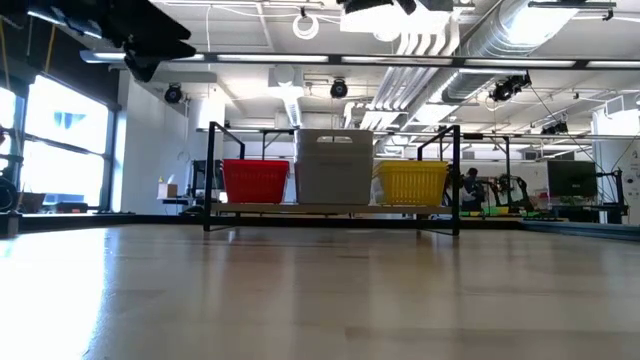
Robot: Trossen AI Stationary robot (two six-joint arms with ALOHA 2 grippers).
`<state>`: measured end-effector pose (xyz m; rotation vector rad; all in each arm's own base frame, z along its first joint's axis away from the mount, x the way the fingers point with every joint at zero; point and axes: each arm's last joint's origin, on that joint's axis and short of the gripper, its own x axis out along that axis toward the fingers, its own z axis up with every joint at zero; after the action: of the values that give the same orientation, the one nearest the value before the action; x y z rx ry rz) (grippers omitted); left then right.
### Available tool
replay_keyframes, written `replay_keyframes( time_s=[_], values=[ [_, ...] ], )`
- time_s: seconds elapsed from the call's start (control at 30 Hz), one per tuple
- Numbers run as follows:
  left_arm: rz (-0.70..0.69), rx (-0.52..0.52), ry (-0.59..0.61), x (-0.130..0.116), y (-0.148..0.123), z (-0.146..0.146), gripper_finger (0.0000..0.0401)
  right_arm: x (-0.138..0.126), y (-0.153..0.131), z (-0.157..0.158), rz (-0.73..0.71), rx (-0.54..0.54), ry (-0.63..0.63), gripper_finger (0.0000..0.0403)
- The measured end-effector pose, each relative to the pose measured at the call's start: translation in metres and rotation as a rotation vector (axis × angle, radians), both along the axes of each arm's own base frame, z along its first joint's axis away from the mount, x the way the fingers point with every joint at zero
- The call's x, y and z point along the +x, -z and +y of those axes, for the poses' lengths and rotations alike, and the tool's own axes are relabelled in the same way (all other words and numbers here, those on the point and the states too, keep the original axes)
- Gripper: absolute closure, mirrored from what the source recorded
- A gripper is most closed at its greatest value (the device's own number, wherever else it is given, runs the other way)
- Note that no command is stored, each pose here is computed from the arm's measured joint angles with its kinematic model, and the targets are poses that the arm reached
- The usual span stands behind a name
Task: Stack baskets on shelf by color
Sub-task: Return to Home Position
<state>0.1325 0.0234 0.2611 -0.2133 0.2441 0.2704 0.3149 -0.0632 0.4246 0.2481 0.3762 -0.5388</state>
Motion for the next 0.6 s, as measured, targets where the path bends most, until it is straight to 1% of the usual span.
replay_keyframes(
  time_s=[0.1,0.27,0.43,0.6],
  values=[
    [-0.069,0.01,0.025,-0.01,0.014,-0.005,0.0264,-0.004,-0.006,0.008,-0.029,-0.005,-0.023,0.0304],
    [-0.15,-0.006,0.052,-0.022,0.041,-0.01,0.0264,-0.025,-0.024,0.013,-0.083,-0.014,-0.031,0.0304],
    [-0.237,0.002,0.067,-0.024,0.064,-0.011,0.0264,-0.066,-0.048,0.019,-0.142,-0.045,-0.035,0.0304],
    [-0.293,-0.008,0.059,-0.023,0.085,-0.011,0.0264,-0.116,-0.068,0.024,-0.156,-0.125,0.006,0.0304]
  ],
)
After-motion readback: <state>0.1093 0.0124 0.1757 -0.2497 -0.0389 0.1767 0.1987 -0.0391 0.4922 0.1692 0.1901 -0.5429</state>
